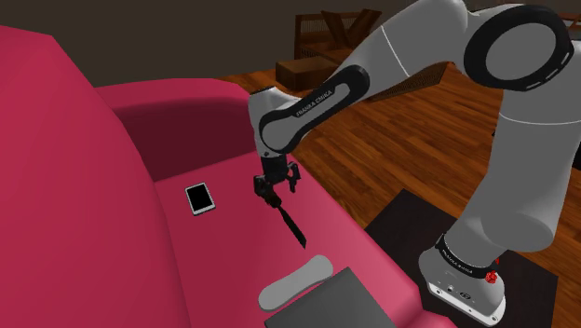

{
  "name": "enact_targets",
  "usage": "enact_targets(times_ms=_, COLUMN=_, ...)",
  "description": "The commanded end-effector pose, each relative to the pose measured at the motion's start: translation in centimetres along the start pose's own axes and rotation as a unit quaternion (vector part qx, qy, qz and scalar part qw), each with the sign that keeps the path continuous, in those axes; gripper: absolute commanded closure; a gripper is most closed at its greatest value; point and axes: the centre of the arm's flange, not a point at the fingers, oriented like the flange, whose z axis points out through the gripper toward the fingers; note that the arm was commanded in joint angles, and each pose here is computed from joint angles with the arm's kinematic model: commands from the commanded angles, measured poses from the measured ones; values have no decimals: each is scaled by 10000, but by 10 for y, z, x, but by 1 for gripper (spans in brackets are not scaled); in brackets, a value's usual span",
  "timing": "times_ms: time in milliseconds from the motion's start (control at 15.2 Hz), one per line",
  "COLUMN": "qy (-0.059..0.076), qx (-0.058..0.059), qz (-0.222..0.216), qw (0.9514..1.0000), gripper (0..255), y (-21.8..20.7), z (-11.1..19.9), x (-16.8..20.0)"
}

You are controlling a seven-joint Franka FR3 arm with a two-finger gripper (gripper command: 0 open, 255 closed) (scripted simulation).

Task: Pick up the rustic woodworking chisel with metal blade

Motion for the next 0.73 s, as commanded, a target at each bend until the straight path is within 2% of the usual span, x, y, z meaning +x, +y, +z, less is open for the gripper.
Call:
enact_targets(times_ms=0, qy=0, qx=-2, qz=10, qw=10000, gripper=0, y=-3, z=11, x=4)
enact_targets(times_ms=396, qy=0, qx=-2, qz=10, qw=10000, gripper=0, y=-3, z=34, x=10)
enact_targets(times_ms=462, qy=0, qx=-3, qz=10, qw=10000, gripper=255, y=-4, z=35, x=10)
enact_targets(times_ms=660, qy=0, qx=-3, qz=10, qw=10000, gripper=255, y=-4, z=35, x=9)
